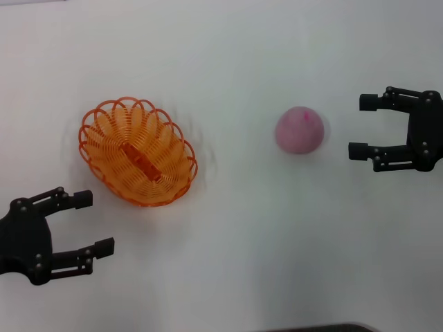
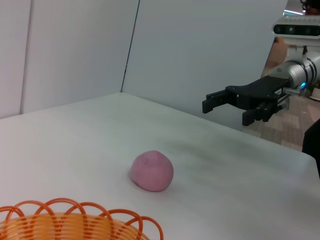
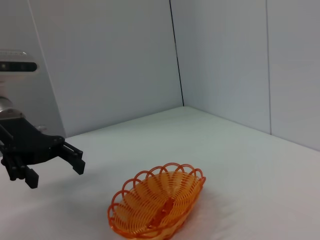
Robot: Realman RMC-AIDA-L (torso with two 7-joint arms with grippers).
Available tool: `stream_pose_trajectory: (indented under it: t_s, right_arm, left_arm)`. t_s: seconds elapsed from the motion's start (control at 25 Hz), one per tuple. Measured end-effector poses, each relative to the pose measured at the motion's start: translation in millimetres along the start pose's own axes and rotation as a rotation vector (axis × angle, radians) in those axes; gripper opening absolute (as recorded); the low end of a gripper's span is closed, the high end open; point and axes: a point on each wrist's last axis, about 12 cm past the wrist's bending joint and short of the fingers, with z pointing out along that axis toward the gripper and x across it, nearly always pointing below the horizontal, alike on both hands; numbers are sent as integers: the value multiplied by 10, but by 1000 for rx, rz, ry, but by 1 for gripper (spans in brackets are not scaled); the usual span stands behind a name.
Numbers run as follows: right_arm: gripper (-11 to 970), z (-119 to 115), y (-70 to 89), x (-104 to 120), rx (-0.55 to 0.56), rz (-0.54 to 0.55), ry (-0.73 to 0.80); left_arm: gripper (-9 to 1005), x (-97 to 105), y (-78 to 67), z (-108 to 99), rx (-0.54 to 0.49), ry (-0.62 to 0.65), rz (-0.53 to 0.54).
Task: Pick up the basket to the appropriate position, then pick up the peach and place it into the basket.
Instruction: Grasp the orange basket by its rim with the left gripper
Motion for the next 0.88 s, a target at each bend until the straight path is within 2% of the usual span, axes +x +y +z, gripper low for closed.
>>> stream_pose_trajectory:
  t_s: [0.4,0.88]
  right_arm:
    - [942,25,-8,2,9,-3,3]
    - [944,23,-24,8,27,-2,6]
  left_arm:
    - [873,-45,46,60,8,-6,10]
    - [873,-169,261,258,-24,-13,26]
